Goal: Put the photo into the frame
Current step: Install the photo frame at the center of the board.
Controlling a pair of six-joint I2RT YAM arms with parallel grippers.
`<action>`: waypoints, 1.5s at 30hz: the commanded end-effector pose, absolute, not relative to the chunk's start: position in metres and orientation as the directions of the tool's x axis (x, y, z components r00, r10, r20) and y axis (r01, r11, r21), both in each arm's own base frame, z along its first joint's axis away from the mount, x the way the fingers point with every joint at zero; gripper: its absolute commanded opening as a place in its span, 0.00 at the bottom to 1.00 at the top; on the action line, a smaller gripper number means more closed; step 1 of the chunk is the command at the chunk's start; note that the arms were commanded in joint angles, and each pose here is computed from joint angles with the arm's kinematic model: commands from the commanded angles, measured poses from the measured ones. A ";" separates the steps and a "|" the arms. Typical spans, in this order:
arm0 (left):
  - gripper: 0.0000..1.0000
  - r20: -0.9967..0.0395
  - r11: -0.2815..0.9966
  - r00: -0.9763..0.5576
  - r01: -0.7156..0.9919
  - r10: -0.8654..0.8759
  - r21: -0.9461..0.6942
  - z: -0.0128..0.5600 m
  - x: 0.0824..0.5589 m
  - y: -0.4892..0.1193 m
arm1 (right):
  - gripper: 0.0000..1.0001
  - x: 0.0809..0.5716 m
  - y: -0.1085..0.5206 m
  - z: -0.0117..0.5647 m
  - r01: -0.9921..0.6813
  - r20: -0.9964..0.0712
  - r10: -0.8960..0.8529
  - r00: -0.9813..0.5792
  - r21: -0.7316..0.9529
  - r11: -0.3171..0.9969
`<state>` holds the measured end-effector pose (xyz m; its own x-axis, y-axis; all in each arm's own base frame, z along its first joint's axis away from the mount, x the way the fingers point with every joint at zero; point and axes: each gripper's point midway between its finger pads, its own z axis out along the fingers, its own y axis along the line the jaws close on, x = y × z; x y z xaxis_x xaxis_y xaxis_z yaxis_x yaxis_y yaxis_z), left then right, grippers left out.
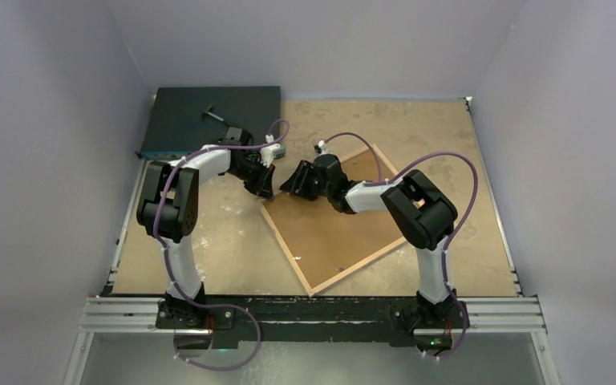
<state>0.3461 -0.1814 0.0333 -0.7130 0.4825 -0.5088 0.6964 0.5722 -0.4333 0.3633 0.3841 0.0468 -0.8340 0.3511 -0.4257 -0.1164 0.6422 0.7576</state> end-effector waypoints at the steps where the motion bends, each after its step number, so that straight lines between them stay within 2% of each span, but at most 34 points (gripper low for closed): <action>1: 0.00 -0.543 0.541 -0.690 0.719 0.479 -0.437 0.043 0.346 -0.185 | 0.48 0.366 0.392 0.053 -0.143 -0.437 0.342 -0.832 0.764 0.629; 23: 0.00 -0.549 0.535 -0.682 0.727 0.484 -0.432 0.049 0.345 -0.185 | 0.45 0.361 0.393 0.060 -0.147 -0.426 0.329 -0.843 0.771 0.619; 29: 0.00 -0.554 0.544 -0.683 0.724 0.476 -0.424 0.053 0.349 -0.184 | 0.55 0.376 0.373 0.086 -0.172 -0.539 0.367 -0.758 0.708 0.685; 32: 0.00 -0.564 0.549 -0.684 0.720 0.462 -0.424 0.059 0.353 -0.184 | 0.58 0.372 0.366 0.089 -0.172 -0.553 0.371 -0.746 0.699 0.695; 45: 0.00 -0.570 0.566 -0.711 0.689 0.411 -0.452 0.070 0.358 -0.175 | 0.46 0.335 0.405 0.055 -0.198 -0.510 0.284 -0.812 0.698 0.688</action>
<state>0.3452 -0.1758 0.0363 -0.7373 0.4545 -0.4998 0.6709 0.5789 -0.4633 0.3327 0.3983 0.0549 -0.8186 0.2841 -0.4992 -0.1910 0.6850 0.7031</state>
